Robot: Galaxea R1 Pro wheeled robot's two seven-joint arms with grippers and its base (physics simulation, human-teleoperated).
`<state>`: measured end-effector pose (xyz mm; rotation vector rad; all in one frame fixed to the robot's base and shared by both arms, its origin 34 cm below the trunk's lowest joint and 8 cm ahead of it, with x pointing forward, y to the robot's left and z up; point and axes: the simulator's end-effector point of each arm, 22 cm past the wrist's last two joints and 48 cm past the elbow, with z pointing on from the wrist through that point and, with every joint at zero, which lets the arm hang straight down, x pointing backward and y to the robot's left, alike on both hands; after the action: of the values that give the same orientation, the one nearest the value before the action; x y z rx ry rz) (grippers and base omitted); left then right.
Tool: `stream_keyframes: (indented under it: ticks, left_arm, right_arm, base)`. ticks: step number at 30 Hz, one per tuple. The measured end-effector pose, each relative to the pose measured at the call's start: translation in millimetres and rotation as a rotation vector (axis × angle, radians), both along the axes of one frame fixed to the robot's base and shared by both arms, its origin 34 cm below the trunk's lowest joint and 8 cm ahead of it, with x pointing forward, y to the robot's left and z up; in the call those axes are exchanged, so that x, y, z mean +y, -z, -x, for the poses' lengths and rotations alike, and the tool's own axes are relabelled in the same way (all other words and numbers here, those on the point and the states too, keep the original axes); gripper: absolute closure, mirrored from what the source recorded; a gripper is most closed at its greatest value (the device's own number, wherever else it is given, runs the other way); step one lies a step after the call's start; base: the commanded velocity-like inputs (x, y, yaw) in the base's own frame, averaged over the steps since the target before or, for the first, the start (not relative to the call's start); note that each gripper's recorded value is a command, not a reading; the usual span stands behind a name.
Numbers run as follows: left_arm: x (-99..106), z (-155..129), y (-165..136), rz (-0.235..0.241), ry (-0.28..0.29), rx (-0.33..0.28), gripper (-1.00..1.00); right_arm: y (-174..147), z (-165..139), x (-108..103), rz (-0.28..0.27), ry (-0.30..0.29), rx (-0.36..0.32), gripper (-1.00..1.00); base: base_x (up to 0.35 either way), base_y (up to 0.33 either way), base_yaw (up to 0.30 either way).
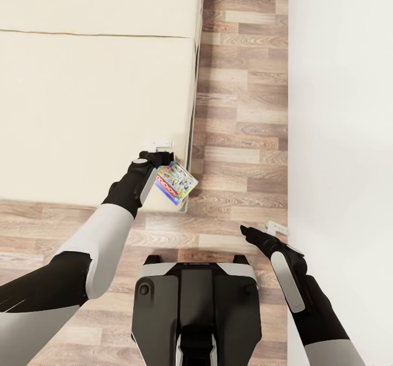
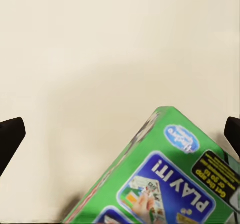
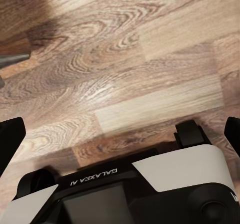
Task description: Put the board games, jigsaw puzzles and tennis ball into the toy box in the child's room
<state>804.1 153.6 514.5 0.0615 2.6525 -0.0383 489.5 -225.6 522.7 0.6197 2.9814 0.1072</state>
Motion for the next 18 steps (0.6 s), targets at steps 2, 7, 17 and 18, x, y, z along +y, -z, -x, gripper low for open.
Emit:
stream_keyframes:
  ticks: [2, 7, 17, 18]
  left_arm:
    - [0.0, 0.0, -0.1, 0.0, 0.0, 0.0, -1.0]
    - [0.0, -0.1, 0.2, 0.0, 0.0, 0.0, -1.0]
    - [-0.1, 1.4, 1.0, 0.0, 0.0, 0.003, -1.0]
    - [-0.2, 1.7, 1.2, 0.0, 0.001, 0.004, -1.0]
  right_arm:
    - [0.0, 0.0, 0.0, 0.0, 0.0, 0.0, -1.0]
    - [0.1, 0.0, 0.0, 0.0, 0.0, 0.0, -1.0]
    - [0.1, -0.1, 0.0, 0.0, 0.0, 0.0, -1.0]
    - [0.0, -0.1, 0.2, 0.0, 0.0, -0.001, -1.0]
  base:
    - [-0.07, 0.001, 0.0]
    - [-0.172, 0.0, 0.0]
    - [-0.107, 0.0, 0.0]
    - [-0.088, 0.0, 0.0]
